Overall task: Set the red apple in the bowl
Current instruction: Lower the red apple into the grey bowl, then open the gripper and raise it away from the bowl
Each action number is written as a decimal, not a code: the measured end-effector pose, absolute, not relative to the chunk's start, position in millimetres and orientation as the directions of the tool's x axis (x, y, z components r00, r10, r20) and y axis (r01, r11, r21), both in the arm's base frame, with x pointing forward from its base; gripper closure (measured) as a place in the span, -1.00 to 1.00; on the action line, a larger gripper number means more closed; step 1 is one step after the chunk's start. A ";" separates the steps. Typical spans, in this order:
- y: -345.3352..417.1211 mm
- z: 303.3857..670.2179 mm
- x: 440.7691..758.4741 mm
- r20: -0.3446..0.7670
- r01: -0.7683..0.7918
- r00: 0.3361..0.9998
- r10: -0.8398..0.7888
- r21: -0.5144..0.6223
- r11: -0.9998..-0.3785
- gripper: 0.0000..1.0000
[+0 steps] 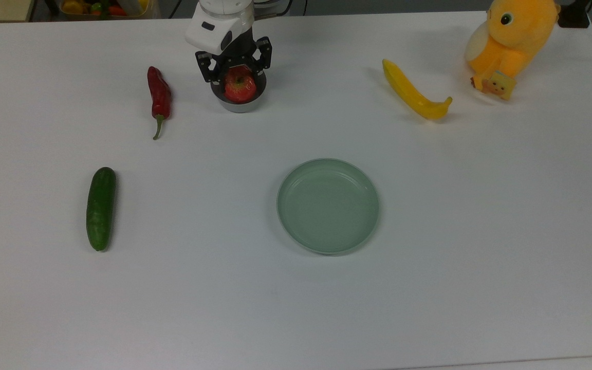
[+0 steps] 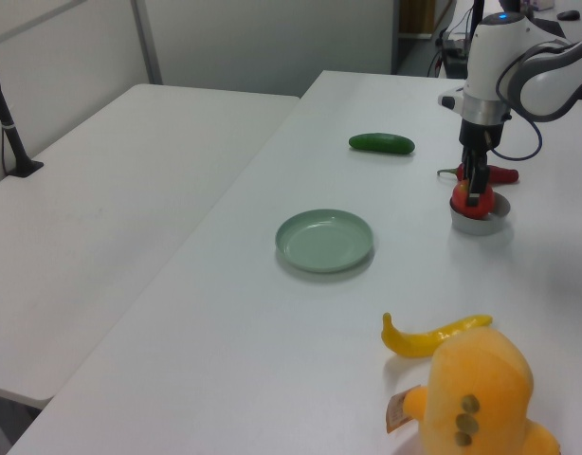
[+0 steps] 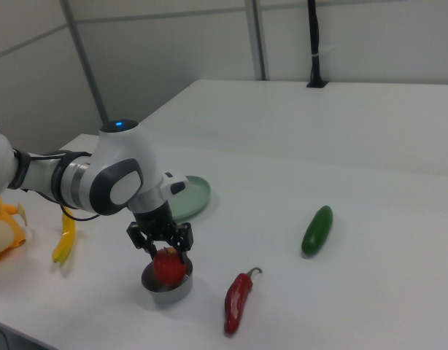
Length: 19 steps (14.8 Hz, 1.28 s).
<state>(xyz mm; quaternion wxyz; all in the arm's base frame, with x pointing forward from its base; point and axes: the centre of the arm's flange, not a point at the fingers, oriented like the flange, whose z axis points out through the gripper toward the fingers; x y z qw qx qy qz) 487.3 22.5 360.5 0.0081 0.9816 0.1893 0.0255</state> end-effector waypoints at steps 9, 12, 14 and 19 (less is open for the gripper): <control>22.6 370.7 491.4 0.041 0.315 0.948 0.316 0.022 -0.949 -1.00; 34.7 425.6 508.6 0.010 0.250 0.968 0.251 0.018 -0.968 -1.00; 48.0 481.9 520.4 0.025 0.232 0.972 0.233 0.023 -0.972 -1.00; 59.9 602.6 527.4 0.094 0.145 0.985 0.145 0.010 -0.989 -1.00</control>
